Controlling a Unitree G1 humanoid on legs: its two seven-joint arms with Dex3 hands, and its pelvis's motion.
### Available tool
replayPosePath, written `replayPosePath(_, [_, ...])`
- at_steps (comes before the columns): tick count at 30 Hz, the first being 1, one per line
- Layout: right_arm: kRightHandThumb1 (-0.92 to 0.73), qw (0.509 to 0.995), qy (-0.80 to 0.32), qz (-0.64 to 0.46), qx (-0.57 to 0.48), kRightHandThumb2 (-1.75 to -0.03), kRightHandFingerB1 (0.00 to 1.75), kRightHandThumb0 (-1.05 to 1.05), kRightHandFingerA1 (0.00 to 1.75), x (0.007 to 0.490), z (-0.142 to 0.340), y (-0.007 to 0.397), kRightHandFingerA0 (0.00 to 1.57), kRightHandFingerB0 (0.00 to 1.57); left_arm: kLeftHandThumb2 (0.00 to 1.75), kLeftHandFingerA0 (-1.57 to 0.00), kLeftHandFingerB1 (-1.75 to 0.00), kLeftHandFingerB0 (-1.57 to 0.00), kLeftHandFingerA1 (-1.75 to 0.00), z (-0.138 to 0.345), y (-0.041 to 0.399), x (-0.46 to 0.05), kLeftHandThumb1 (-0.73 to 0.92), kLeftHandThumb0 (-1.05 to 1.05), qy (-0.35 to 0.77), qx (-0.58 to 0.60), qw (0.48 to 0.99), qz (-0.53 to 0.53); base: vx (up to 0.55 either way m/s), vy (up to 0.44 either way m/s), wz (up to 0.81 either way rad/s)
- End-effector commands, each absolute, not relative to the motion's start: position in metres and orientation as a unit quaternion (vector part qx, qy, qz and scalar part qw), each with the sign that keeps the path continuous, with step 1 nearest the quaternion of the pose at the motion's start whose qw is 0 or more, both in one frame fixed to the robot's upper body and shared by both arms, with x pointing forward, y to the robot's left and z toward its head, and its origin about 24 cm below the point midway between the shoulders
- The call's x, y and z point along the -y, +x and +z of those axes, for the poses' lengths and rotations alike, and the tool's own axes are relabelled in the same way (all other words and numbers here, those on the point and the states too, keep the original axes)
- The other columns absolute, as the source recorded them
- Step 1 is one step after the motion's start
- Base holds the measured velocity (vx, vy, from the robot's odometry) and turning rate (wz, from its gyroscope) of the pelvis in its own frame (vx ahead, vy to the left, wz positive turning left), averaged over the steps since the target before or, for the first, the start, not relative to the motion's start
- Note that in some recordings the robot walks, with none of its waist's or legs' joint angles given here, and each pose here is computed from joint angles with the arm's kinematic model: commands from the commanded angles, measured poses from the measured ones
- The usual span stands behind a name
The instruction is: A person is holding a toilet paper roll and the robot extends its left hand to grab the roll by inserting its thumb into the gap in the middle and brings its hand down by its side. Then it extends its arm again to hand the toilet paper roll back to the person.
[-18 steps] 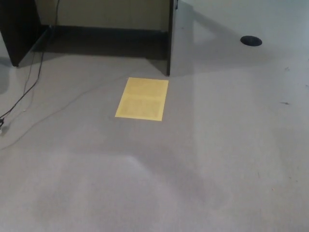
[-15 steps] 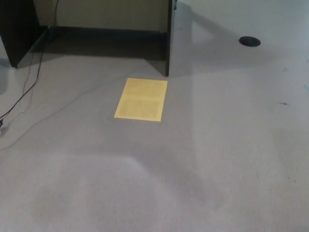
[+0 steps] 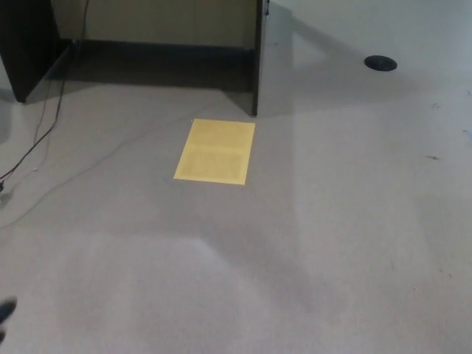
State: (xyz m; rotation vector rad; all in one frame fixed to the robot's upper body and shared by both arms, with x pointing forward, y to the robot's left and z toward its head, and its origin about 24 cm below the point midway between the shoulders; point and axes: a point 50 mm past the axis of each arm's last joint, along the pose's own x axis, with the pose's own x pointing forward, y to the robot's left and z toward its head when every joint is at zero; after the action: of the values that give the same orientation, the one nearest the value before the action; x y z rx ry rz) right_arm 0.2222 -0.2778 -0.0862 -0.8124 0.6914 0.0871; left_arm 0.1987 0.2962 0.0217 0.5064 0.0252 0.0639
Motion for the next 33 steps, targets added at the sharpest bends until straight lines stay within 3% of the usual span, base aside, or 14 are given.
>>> replayPosePath(1, [-0.69, 0.861, -0.396, 0.034, -0.318, -0.60, 0.30, -0.42, 0.47, 0.282, -0.082, 0.226, 0.61, 0.29, 0.84, -0.02, -0.48, 0.00, -0.48, 0.135, 0.235, -0.261, 0.29, -0.27, 0.291, 0.181, 0.938, -0.041, 0.00, 0.000, 0.00])
replayPosePath(4, [-0.56, 0.860, -0.400, 0.043, -0.315, -0.83, 0.44, -0.49, 0.58, 0.281, -0.081, 0.227, 0.53, 0.23, 0.84, -0.02, -0.48, 0.00, -0.49, 0.163, 0.241, -0.244, 0.29, -0.27, 0.292, 0.228, 0.926, -0.066, 0.00, 0.000, 0.00])
replayPosePath(6, [-0.69, 0.859, -0.400, 0.046, -0.318, -0.60, 0.31, -0.42, 0.45, 0.281, -0.081, 0.227, 0.57, 0.29, 0.63, -0.12, -0.25, -0.08, -0.38, 0.182, 0.246, -0.230, 0.37, -0.51, 0.291, 0.261, 0.916, -0.092, 0.00, 0.000, 0.00])
replayPosePath(8, [-0.55, 0.857, -0.399, 0.049, -0.322, -0.84, 0.44, -0.50, 0.58, 0.279, -0.082, 0.227, 0.53, 0.24, 0.81, 0.00, -0.49, 0.00, -0.47, 0.198, 0.250, -0.218, 0.22, -0.28, 0.298, 0.273, 0.908, -0.111, 0.00, 0.000, 0.00])
replayPosePath(9, [-0.55, 0.856, -0.398, 0.053, -0.325, -0.84, 0.45, -0.50, 0.59, 0.278, -0.084, 0.226, 0.53, 0.24, 0.64, -0.12, -0.23, -0.07, -0.38, 0.207, 0.251, -0.212, 0.36, -0.51, 0.305, 0.282, 0.902, -0.119, 0.00, 0.000, 0.00])
replayPosePath(12, [-0.54, 0.857, -0.395, 0.055, -0.327, -0.84, 0.45, -0.49, 0.59, 0.278, -0.085, 0.225, 0.53, 0.24, 0.63, -0.10, -0.22, -0.06, -0.37, 0.226, 0.259, -0.192, 0.35, -0.49, 0.315, 0.316, 0.884, -0.140, 0.00, 0.000, 0.00])
replayPosePath(14, [-0.68, 0.856, -0.392, 0.057, -0.332, -0.60, 0.33, -0.41, 0.47, 0.277, -0.087, 0.223, 0.58, 0.32, 0.63, -0.10, -0.19, -0.06, -0.38, 0.236, 0.265, -0.179, 0.33, -0.45, 0.323, 0.339, 0.870, -0.154, 0.00, 0.000, 0.00])
replayPosePath(15, [-0.54, 0.855, -0.394, 0.058, -0.332, -0.83, 0.46, -0.48, 0.59, 0.276, -0.087, 0.222, 0.52, 0.27, 0.64, -0.10, -0.21, -0.08, -0.37, 0.240, 0.268, -0.171, 0.35, -0.49, 0.328, 0.341, 0.866, -0.160, 0.00, 0.000, 0.00])
replayPosePath(16, [-0.67, 0.854, -0.395, 0.058, -0.332, -0.60, 0.34, -0.40, 0.47, 0.276, -0.087, 0.222, 0.58, 0.34, 0.65, -0.10, -0.20, -0.06, -0.38, 0.242, 0.270, -0.167, 0.35, -0.51, 0.330, 0.342, 0.864, -0.164, 0.00, 0.000, 0.00])
replayPosePath(17, [-0.54, 0.855, -0.394, 0.058, -0.333, -0.82, 0.46, -0.46, 0.59, 0.276, -0.088, 0.222, 0.52, 0.28, 0.66, -0.09, -0.20, -0.07, -0.38, 0.246, 0.273, -0.160, 0.35, -0.52, 0.331, 0.347, 0.861, -0.170, 0.00, 0.000, 0.00])
replayPosePath(27, [-0.53, 0.851, -0.396, 0.060, -0.340, -0.84, 0.48, -0.47, 0.66, 0.280, -0.089, 0.217, 0.62, 0.31, 0.69, -0.10, -0.20, -0.05, -0.41, 0.270, 0.281, -0.104, 0.36, -0.57, 0.315, 0.368, 0.848, -0.217, 0.00, 0.000, 0.00])
replayPosePath(28, [-0.65, 0.851, -0.398, 0.061, -0.338, -0.59, 0.36, -0.41, 0.58, 0.279, -0.088, 0.218, 0.67, 0.38, 0.69, -0.11, -0.22, -0.06, -0.41, 0.270, 0.280, -0.100, 0.36, -0.58, 0.312, 0.372, 0.846, -0.218, 0.00, 0.000, 0.00])
replayPosePath(32, [-0.66, 0.853, -0.392, 0.062, -0.340, -0.59, 0.35, -0.40, 0.59, 0.278, -0.088, 0.220, 0.67, 0.37, 0.59, -0.12, -0.20, -0.07, -0.35, 0.267, 0.273, -0.086, 0.38, -0.58, 0.300, 0.362, 0.845, -0.254, 0.00, 0.000, 0.00])
replayPosePath(33, [-0.54, 0.850, -0.393, 0.061, -0.345, -0.84, 0.48, -0.48, 0.68, 0.279, -0.089, 0.219, 0.64, 0.32, 0.53, -0.14, -0.23, -0.04, -0.30, 0.264, 0.269, -0.081, 0.41, -0.55, 0.309, 0.369, 0.838, -0.256, 0.00, 0.000, 0.00])
